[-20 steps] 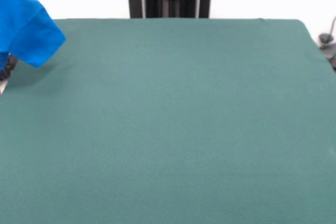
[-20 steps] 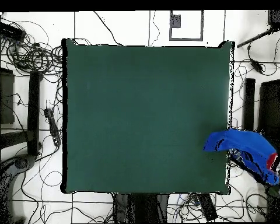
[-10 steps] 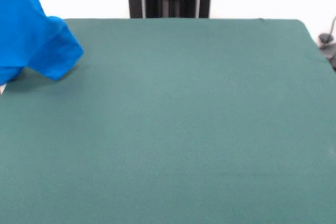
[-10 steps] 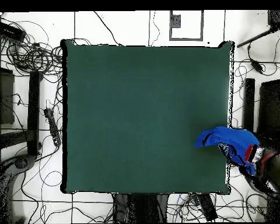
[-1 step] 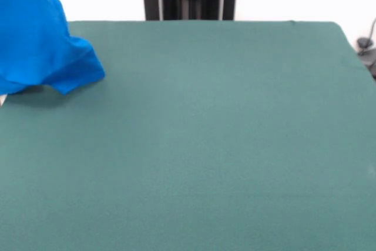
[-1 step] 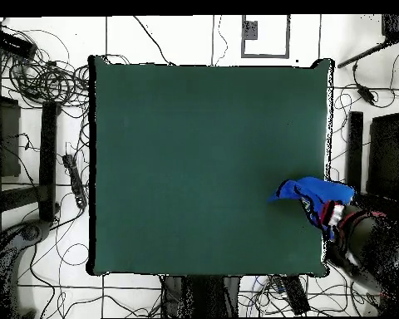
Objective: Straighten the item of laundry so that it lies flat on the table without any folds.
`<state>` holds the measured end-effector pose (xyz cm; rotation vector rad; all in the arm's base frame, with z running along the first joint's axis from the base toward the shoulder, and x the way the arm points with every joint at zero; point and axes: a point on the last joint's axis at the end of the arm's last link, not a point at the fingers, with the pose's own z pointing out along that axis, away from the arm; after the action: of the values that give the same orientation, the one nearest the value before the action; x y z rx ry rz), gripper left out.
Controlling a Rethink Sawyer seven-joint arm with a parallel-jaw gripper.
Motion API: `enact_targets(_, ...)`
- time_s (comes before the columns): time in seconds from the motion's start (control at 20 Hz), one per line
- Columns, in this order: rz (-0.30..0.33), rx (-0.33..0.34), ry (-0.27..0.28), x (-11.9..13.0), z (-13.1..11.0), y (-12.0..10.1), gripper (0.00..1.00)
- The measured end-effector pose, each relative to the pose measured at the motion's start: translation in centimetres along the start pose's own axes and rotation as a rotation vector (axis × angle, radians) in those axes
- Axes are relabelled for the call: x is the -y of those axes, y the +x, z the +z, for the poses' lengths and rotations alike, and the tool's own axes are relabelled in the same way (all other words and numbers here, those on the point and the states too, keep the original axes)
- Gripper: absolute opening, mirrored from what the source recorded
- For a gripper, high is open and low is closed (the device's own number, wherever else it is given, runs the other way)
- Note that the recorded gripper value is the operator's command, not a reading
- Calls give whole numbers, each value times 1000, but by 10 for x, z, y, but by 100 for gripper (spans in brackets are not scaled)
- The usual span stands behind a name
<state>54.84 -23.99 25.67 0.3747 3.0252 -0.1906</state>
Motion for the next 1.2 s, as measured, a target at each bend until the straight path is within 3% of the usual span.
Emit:
enact_targets(0.4,-17,-8,-34,-37,-10,11,0)
enact_targets(1.2,-86,43,-82,-117,-44,-2,0)
